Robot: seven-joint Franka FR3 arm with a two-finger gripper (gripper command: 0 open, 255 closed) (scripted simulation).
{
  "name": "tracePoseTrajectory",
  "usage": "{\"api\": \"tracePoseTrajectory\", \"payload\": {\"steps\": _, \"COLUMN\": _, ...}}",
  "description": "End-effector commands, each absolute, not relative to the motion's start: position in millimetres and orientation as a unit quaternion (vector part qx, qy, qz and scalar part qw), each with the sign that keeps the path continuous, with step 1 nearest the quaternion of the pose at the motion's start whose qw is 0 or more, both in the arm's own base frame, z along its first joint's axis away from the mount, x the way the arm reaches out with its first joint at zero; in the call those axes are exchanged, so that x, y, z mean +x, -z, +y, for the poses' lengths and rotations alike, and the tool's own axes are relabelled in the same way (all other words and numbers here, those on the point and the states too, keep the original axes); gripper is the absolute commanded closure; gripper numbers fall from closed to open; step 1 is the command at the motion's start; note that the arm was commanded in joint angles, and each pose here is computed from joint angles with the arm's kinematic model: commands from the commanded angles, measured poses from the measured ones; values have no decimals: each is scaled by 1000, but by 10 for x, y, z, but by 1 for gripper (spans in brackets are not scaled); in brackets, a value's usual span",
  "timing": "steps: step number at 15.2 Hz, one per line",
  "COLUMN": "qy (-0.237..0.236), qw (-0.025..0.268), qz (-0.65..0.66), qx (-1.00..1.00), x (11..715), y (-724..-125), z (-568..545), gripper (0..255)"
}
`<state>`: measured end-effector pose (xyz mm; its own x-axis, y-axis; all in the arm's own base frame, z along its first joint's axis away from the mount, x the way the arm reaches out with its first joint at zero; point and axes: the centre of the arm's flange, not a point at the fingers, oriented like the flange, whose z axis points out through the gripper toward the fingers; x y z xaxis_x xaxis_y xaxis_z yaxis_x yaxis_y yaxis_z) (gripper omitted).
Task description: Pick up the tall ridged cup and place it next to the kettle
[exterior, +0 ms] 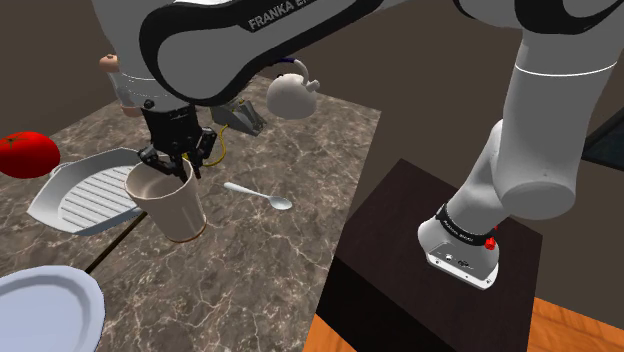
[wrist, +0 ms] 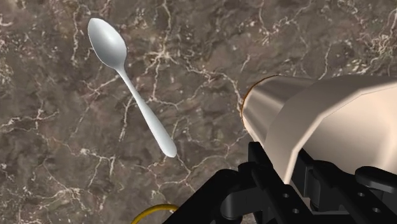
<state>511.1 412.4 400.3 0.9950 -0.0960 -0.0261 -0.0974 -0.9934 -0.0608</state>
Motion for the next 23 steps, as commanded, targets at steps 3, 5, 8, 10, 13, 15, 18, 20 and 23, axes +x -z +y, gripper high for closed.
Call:
{"api": "tracePoseTrajectory", "payload": {"steps": 3, "qy": -11, "qw": 31, "qz": 48, "qx": -998, "x": 5095, "y": -4211, "z": 4131, "gripper": 255}}
{"api": "tracePoseTrajectory", "payload": {"steps": 5, "qy": -11, "qw": 31, "qz": 48, "qx": -998, "x": 5095, "y": -4316, "z": 4131, "gripper": 255}}
{"api": "tracePoseTrajectory", "payload": {"steps": 8, "qy": -11, "qw": 31, "qz": 48, "qx": -998, "x": 5095, "y": -4474, "z": 4131, "gripper": 255}}
{"api": "tracePoseTrajectory", "payload": {"steps": 10, "qy": -11, "qw": 31, "qz": 48, "qx": -998, "x": 5095, "y": -4580, "z": 4131, "gripper": 255}}
{"api": "tracePoseTrajectory", "payload": {"steps": 13, "qy": -11, "qw": 31, "qz": 48, "qx": -998, "x": 5095, "y": -4738, "z": 4131, "gripper": 255}}
{"api": "tracePoseTrajectory", "payload": {"steps": 15, "qy": -11, "qw": 31, "qz": 48, "qx": -998, "x": 5095, "y": -4844, "z": 4131, "gripper": 255}}
{"api": "tracePoseTrajectory", "payload": {"steps": 18, "qy": -11, "qw": 31, "qz": 48, "qx": -998, "x": 5095, "y": -5002, "z": 4131, "gripper": 255}}
{"api": "tracePoseTrajectory", "payload": {"steps": 20, "qy": -11, "qw": 31, "qz": 48, "qx": -998, "x": 5095, "y": -5108, "z": 4131, "gripper": 255}}
{"api": "tracePoseTrajectory", "payload": {"steps": 23, "qy": -11, "qw": 31, "qz": 48, "qx": -998, "x": 5095, "y": -5266, "z": 4131, "gripper": 255}}
